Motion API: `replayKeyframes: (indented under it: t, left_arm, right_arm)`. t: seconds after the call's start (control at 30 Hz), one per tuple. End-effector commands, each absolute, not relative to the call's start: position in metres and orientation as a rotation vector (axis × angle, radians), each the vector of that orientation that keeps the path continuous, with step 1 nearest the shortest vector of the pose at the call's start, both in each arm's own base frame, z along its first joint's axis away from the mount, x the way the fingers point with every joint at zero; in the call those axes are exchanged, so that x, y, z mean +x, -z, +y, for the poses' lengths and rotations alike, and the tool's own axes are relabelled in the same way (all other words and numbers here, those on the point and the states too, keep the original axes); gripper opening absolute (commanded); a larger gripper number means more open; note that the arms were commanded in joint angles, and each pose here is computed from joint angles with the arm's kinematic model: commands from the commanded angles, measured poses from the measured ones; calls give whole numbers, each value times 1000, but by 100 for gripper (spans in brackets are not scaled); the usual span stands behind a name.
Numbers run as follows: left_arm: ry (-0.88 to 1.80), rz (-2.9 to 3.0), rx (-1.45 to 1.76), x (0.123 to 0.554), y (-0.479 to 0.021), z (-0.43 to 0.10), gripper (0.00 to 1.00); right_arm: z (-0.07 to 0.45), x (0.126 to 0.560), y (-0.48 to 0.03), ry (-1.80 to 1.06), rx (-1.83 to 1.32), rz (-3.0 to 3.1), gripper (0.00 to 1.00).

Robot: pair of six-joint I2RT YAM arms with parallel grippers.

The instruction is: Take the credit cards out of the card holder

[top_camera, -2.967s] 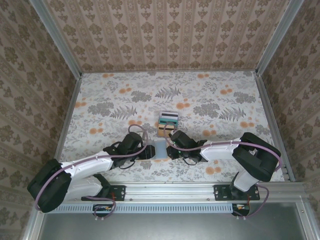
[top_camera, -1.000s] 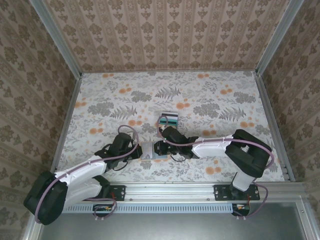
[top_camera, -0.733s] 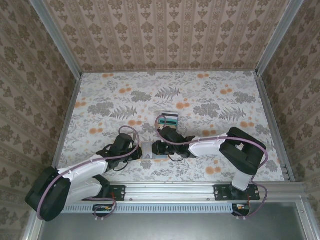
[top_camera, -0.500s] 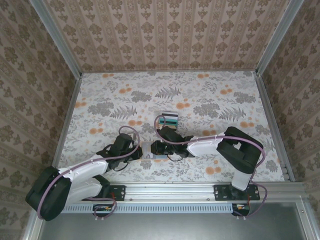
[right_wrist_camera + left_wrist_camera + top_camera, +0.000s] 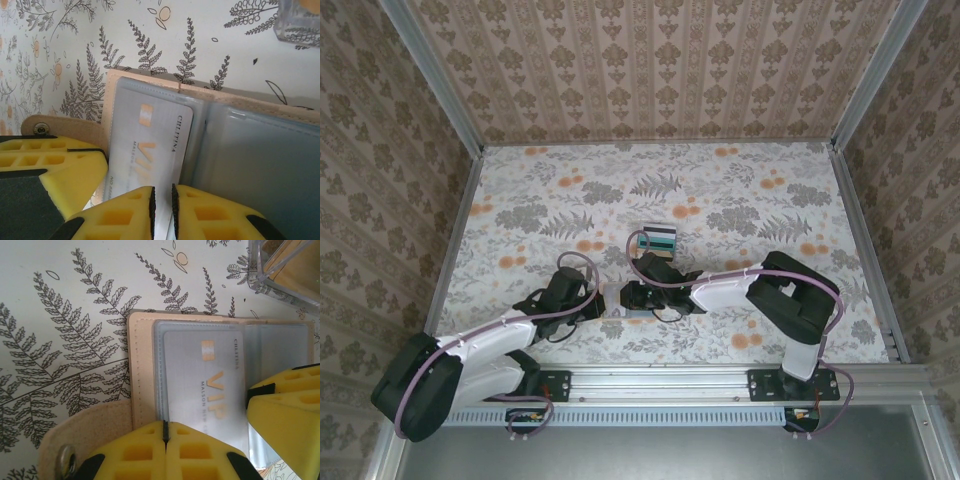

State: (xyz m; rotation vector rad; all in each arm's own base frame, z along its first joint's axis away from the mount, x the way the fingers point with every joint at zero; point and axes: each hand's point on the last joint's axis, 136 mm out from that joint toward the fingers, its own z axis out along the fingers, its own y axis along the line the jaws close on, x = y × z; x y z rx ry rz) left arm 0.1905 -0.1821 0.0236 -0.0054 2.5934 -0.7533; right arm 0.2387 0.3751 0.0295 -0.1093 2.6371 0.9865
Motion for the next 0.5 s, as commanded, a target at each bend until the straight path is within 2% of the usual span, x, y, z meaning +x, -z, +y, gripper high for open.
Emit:
replayKeyframes:
  t: [0.0, 0.2, 0.47]
  left_arm:
    - [746, 2619, -14, 184, -17, -180, 0]
    - [745, 2620, -13, 183, -17, -180, 0]
    - [722, 2623, -22, 183, -17, -177, 0]
  right_arm:
    - [381, 237, -26, -1003, -98, 2663, 20]
    - [378, 235, -20, -991, -72, 2683, 20]
    - [357, 234, -20, -837, -21, 2706, 21]
